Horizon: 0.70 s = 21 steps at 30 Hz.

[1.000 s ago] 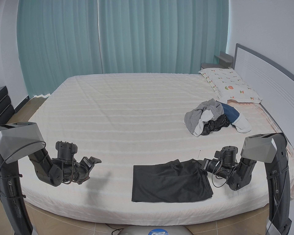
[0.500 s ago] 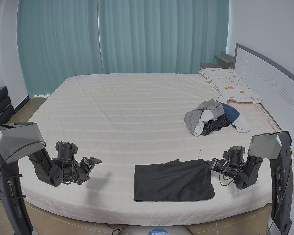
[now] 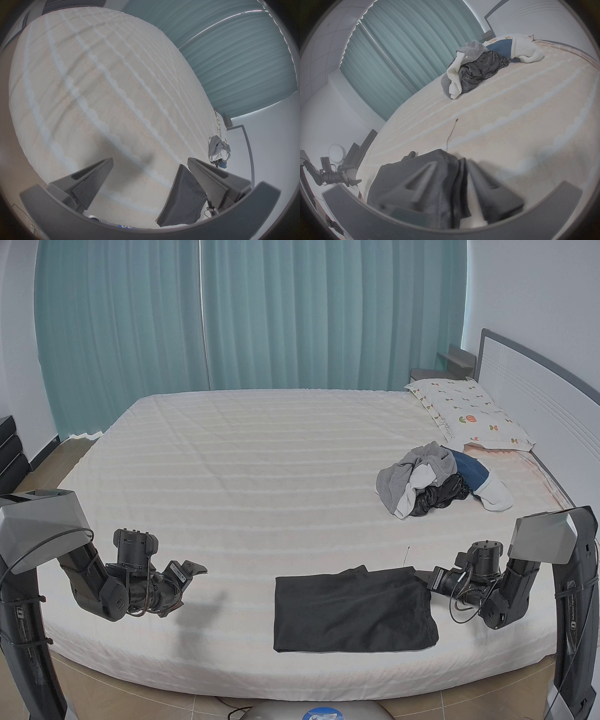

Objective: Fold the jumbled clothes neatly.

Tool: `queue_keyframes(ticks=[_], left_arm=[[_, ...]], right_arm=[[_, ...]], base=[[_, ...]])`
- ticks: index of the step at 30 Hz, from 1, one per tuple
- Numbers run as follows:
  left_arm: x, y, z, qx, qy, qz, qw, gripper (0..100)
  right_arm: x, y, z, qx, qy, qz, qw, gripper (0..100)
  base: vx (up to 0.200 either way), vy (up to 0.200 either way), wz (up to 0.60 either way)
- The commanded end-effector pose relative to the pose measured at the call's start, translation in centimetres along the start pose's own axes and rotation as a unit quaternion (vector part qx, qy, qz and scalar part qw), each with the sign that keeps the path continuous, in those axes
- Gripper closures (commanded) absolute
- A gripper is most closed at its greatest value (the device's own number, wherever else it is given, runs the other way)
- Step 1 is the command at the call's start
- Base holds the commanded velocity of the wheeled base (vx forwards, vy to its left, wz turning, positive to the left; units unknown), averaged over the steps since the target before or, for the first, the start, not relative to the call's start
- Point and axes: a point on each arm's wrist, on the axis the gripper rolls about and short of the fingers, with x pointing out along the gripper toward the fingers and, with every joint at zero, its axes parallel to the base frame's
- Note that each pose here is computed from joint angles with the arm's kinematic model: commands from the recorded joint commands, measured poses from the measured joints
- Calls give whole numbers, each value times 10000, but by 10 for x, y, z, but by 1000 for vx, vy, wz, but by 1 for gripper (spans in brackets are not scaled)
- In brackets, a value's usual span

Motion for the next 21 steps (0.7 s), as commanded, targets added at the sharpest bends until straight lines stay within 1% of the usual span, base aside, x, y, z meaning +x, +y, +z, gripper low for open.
queue_keyframes(ticks=[1, 3, 4, 5, 7, 9, 13, 15, 21], left_arm=[[0, 0, 0, -1, 0, -2, 10000, 0], [0, 0, 0, -1, 0, -2, 10000, 0], [0, 0, 0, -1, 0, -2, 10000, 0], [0, 0, 0, -1, 0, -2, 10000, 0], [0, 0, 0, -7, -4, -9, 10000, 0], [0, -1, 0, -7, -4, -9, 10000, 0], [0, 0, 0, -9, 0, -2, 10000, 0], [0, 0, 0, -9, 0, -2, 10000, 0], [0, 1, 0, 65, 9, 10, 10000, 0]], right_arm=[[-15, 4, 5, 16, 35, 184, 9998, 0], [-30, 3, 6, 53, 167, 429, 9989, 0], [-31, 3, 5, 51, 183, 447, 9988, 0], [-45, -1, 0, 60, 413, 704, 9966, 0], [-55, -3, -4, 78, 555, 958, 9938, 0], [-59, -2, -8, 51, 603, 974, 9934, 0], [-64, -3, -16, 21, 757, 916, 9929, 0], [-68, -6, -23, -223, 877, 875, 9921, 0], [-67, -8, -41, -514, 1185, 883, 9877, 0]], base=[[0, 0, 0], [0, 0, 0], [0, 0, 0], [0, 0, 0], [0, 0, 0], [0, 0, 0], [-200, 0, 0], [-200, 0, 0], [0, 0, 0]])
